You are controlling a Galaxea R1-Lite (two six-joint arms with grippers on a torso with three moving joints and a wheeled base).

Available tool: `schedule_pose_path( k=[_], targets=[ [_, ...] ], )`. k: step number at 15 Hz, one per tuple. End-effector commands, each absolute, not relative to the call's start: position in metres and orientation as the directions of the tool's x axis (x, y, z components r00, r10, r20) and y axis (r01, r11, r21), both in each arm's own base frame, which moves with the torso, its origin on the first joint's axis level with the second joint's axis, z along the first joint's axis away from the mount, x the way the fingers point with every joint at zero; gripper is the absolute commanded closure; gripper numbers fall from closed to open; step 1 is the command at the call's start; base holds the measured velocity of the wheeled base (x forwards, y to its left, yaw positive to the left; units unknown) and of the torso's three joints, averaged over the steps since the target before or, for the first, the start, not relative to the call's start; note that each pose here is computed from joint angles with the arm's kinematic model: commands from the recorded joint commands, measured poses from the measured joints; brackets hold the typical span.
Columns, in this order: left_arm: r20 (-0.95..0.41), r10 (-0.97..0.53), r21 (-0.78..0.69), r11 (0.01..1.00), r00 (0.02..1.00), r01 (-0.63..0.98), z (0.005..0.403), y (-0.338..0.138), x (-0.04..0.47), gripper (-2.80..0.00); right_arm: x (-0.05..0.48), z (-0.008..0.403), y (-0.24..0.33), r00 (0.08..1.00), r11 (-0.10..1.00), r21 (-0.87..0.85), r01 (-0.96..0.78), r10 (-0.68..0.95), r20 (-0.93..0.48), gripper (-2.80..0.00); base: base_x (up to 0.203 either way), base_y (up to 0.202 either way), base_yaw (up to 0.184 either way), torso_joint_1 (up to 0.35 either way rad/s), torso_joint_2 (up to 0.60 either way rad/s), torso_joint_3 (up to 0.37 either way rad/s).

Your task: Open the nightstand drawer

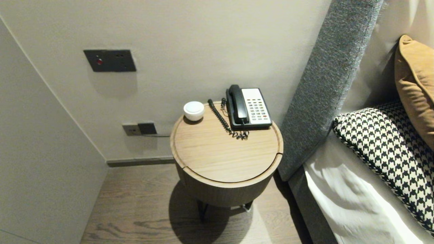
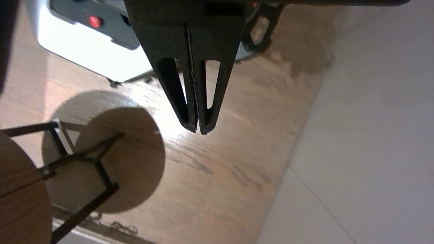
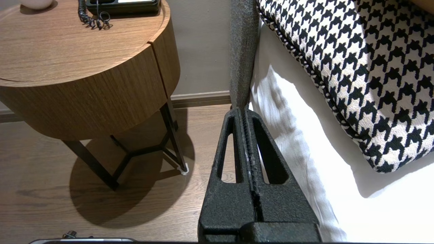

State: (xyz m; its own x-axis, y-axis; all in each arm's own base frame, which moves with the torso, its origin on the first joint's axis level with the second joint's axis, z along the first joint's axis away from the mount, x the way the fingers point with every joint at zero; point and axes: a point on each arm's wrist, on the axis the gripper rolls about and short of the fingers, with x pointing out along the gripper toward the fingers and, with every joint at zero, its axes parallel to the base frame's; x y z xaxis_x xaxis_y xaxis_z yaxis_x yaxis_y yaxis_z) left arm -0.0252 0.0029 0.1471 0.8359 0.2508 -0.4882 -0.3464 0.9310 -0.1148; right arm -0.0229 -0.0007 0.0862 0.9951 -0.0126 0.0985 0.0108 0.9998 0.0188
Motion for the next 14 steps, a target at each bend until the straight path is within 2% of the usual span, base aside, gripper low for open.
schedule_pose_path(
  k=[1, 6, 14],
  targets=[
    [-0.411, 0.250, -0.106, 0.942, 0.877, -0.318, 0.129, 0.003, -0.026, 0.00, -0.020, 0.075, -0.001, 0.998, 1.000, 0.018, 0.011, -0.012, 0.058, 0.00, 0.000, 0.000, 0.000, 0.000, 0.00, 0.000],
    [-0.316, 0.237, 0.008, 0.969, 0.919, -0.247, 0.097, 0.003, -0.008, 0.00, -0.020, 0.075, -0.001, 0.998, 1.000, 0.018, 0.011, -0.012, 0.058, 0.00, 0.000, 0.000, 0.000, 0.000, 0.00, 0.000],
    [-0.319, 0.042, -0.010, 0.999, 0.947, -0.048, 0.087, 0.001, -0.008, 0.00, -0.020, 0.075, -0.001, 0.998, 1.000, 0.017, 0.011, -0.012, 0.058, 0.00, 0.000, 0.000, 0.000, 0.000, 0.00, 0.000]
  ],
)
